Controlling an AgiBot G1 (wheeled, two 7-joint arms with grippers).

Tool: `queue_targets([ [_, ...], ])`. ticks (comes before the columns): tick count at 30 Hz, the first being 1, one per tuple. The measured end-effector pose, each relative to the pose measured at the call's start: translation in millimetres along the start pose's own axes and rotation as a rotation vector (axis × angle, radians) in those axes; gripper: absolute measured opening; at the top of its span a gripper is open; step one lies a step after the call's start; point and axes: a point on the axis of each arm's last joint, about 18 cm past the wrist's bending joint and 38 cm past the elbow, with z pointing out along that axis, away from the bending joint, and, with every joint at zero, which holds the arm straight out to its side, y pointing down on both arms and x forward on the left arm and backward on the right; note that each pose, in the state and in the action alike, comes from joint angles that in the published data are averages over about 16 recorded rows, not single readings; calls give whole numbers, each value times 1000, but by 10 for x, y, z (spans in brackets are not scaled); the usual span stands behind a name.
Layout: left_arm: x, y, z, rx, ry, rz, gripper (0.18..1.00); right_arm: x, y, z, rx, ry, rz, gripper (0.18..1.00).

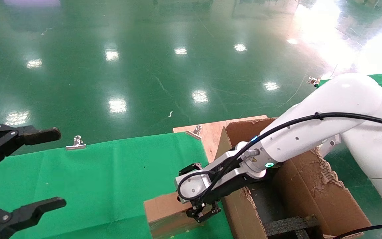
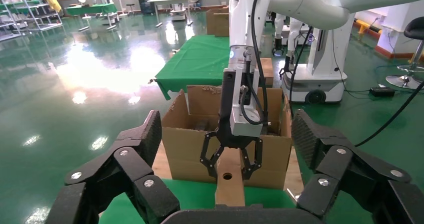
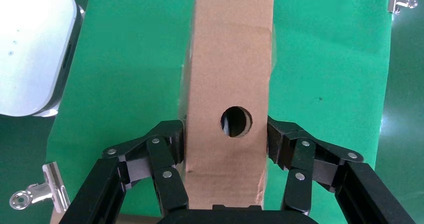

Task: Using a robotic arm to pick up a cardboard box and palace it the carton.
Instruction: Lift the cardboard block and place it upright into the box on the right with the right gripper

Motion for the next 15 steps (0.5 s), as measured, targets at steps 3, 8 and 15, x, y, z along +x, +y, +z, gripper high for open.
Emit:
queue_targets([
  [3, 0, 0, 0, 0, 0, 0, 913, 66, 14, -168, 4, 31, 9, 403],
  [8, 0, 0, 0, 0, 0, 0, 960, 249, 11, -605, 26, 111, 19, 375],
  [15, 0, 0, 0, 0, 0, 0, 993, 527, -30, -1380, 81, 251, 12, 346],
])
